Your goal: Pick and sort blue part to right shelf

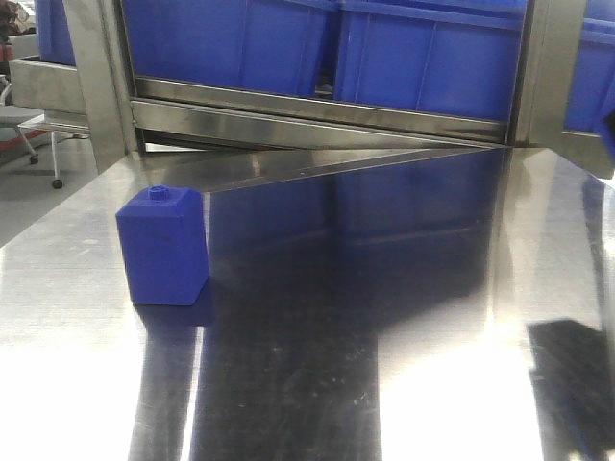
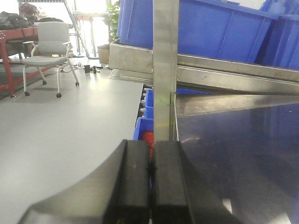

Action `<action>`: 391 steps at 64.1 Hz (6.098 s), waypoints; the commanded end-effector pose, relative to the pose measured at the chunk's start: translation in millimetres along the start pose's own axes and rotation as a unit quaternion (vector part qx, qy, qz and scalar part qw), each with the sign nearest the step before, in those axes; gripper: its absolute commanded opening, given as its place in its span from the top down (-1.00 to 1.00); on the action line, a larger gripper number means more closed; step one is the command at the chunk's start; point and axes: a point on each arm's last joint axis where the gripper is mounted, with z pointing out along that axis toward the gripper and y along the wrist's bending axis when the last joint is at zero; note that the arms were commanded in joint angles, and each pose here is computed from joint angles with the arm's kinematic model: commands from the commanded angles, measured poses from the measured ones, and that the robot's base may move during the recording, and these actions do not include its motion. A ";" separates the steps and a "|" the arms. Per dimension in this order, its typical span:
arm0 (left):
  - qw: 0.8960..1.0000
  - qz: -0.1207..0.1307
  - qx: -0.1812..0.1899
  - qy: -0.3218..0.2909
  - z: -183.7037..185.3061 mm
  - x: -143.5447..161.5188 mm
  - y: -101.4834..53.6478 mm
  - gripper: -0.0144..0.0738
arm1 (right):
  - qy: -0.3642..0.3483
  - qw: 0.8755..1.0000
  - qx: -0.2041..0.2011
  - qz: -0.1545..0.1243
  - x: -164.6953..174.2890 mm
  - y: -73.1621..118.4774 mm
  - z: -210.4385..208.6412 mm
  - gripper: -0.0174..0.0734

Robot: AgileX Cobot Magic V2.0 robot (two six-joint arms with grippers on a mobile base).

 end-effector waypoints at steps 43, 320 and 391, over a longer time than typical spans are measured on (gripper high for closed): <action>0.999 -0.004 -0.001 -0.046 -1.2 -1.6 0.4 0.37 | -0.313 0.949 0.034 0.007 69.2 -6.2 -115.7 -0.27; 0.756 -0.008 0.034 0.654 246.6 -42.1 -213.1 -0.86 | -0.321 0.946 0.033 0.006 77.2 -5.2 -125.4 -0.27; 0.744 0.111 0.306 0.584 215.4 -86.7 -223.4 -0.22 | -0.321 0.946 0.033 0.006 77.2 -5.2 -125.4 -0.27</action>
